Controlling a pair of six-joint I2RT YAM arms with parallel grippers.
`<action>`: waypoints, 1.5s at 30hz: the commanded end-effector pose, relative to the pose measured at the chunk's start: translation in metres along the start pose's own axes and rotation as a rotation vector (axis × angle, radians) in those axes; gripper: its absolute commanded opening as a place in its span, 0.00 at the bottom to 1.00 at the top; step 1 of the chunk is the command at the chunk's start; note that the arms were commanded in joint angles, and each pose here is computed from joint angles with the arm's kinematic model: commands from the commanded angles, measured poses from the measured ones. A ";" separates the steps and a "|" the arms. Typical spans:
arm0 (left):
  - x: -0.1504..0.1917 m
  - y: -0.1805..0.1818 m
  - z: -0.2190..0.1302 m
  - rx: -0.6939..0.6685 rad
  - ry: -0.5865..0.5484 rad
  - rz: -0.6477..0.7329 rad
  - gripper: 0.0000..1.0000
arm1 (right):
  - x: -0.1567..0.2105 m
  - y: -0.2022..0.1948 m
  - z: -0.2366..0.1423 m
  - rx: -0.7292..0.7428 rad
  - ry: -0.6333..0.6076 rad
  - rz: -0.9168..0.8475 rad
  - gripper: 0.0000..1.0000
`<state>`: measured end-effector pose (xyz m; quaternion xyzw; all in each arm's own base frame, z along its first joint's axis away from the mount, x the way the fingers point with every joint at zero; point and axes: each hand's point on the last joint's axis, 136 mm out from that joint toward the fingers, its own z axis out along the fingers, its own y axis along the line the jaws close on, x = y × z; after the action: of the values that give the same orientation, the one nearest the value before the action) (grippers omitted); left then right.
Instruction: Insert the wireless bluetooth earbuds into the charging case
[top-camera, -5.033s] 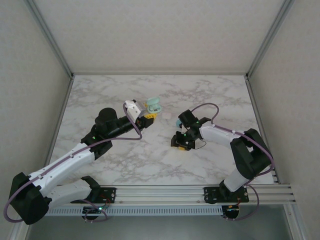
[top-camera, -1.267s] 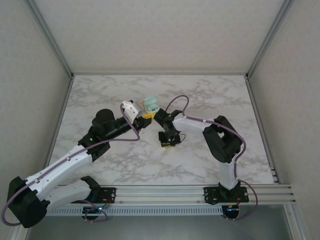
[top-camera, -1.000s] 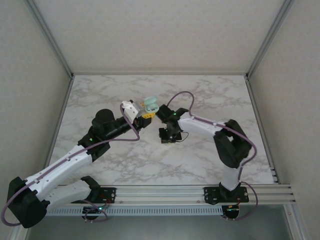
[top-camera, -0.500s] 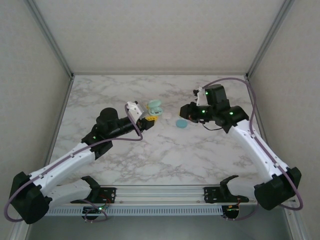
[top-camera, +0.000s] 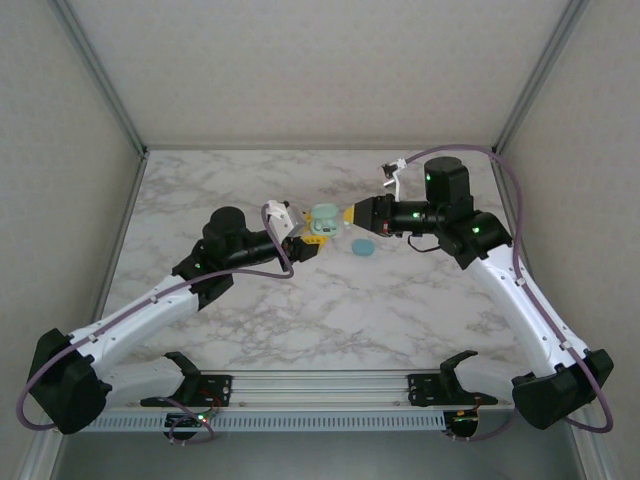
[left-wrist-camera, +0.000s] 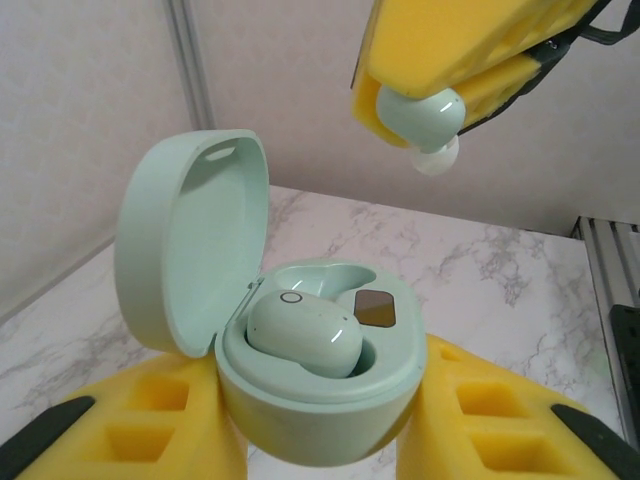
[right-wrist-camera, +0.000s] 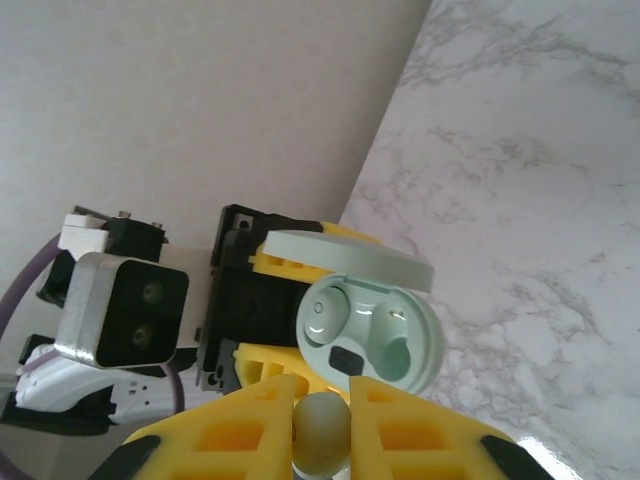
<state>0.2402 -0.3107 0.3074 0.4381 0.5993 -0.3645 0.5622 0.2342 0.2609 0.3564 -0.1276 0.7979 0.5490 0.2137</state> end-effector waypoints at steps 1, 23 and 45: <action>-0.021 -0.010 0.001 0.053 -0.049 0.042 0.20 | -0.001 0.013 0.002 -0.068 0.026 -0.020 0.18; -0.022 -0.013 0.002 0.060 -0.043 0.041 0.20 | 0.002 -0.002 0.026 -0.055 0.061 -0.009 0.18; -0.025 -0.013 -0.001 0.051 -0.055 0.045 0.20 | 0.007 -0.035 0.034 0.066 0.081 0.015 0.27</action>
<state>0.2348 -0.3147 0.3057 0.4490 0.6000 -0.3684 0.5502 0.2451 0.2809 0.3259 -0.1437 0.8109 0.5383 0.1790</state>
